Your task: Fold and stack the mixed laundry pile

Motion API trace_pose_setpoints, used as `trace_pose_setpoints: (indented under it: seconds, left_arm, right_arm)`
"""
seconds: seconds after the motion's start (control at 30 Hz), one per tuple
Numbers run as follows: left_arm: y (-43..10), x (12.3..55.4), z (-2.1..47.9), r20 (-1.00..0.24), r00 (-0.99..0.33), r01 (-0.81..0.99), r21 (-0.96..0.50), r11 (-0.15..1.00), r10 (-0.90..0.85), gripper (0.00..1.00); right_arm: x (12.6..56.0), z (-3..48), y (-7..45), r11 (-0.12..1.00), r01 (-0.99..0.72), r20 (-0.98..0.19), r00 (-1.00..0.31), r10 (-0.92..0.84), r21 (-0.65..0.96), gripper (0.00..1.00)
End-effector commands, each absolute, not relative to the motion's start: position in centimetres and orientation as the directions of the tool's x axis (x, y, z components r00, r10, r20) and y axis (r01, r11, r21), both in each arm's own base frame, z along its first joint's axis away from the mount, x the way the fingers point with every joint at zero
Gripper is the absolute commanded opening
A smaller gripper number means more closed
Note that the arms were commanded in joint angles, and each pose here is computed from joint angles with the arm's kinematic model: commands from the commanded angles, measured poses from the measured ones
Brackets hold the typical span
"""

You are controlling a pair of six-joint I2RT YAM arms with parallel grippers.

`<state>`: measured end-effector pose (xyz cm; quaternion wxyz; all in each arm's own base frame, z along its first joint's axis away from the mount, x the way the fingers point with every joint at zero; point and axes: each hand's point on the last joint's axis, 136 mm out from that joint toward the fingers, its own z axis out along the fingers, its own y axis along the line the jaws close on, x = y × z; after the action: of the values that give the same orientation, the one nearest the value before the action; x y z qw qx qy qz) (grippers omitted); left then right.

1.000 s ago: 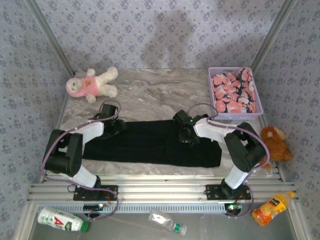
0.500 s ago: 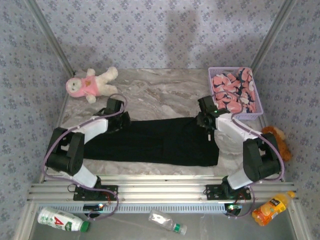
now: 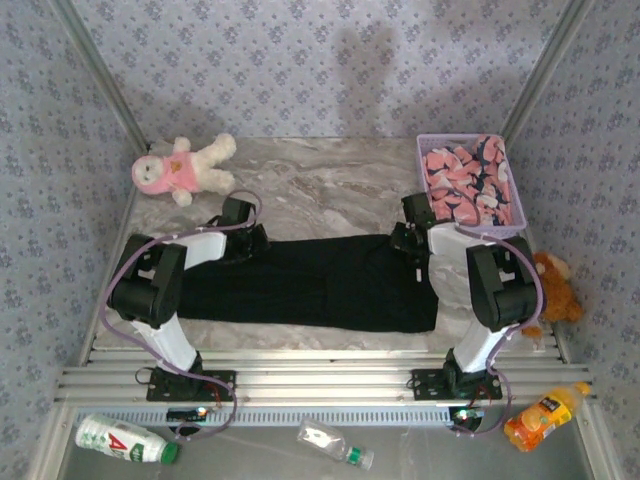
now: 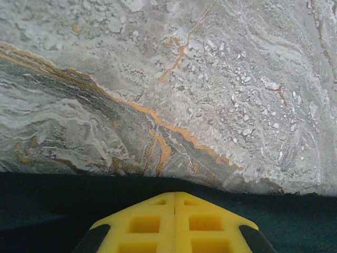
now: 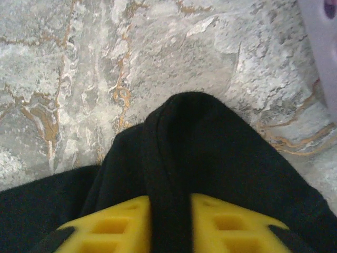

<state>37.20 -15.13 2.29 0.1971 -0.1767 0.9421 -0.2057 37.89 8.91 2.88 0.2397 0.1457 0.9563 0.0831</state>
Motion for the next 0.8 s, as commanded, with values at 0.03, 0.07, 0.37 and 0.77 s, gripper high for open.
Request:
trace_pose_setpoints:
  seconds: [0.03, 0.07, 0.37, 0.77]
  left_arm:
    - [-12.7, 35.1, -0.2, -0.254, -0.865, -0.331, -0.358, 0.873, -0.432, 0.0]
    - [-12.6, 35.1, -0.2, -0.255, -0.863, -0.335, -0.358, 0.871, -0.436, 0.0]
    - [-12.3, 35.1, 0.1, -0.264, -0.857, -0.342, -0.352, 0.871, -0.443, 0.0]
    - [-12.7, 35.4, 4.9, -0.324, -0.865, -0.255, -0.377, 0.89, -0.384, 0.43]
  right_arm:
    - [36.7, 3.1, 7.9, 0.929, 0.279, -0.42, -0.833, 0.36, 0.243, 0.05]
    - [36.3, 3.5, 7.4, 0.929, 0.289, -0.429, -0.826, 0.364, 0.231, 0.0]
    - [33.0, 4.7, 3.7, 0.91, 0.388, -0.434, -0.802, 0.412, 0.146, 0.0]
    - [33.5, 7.8, 7.9, 0.964, 0.237, -0.49, -0.83, 0.267, 0.124, 0.47]
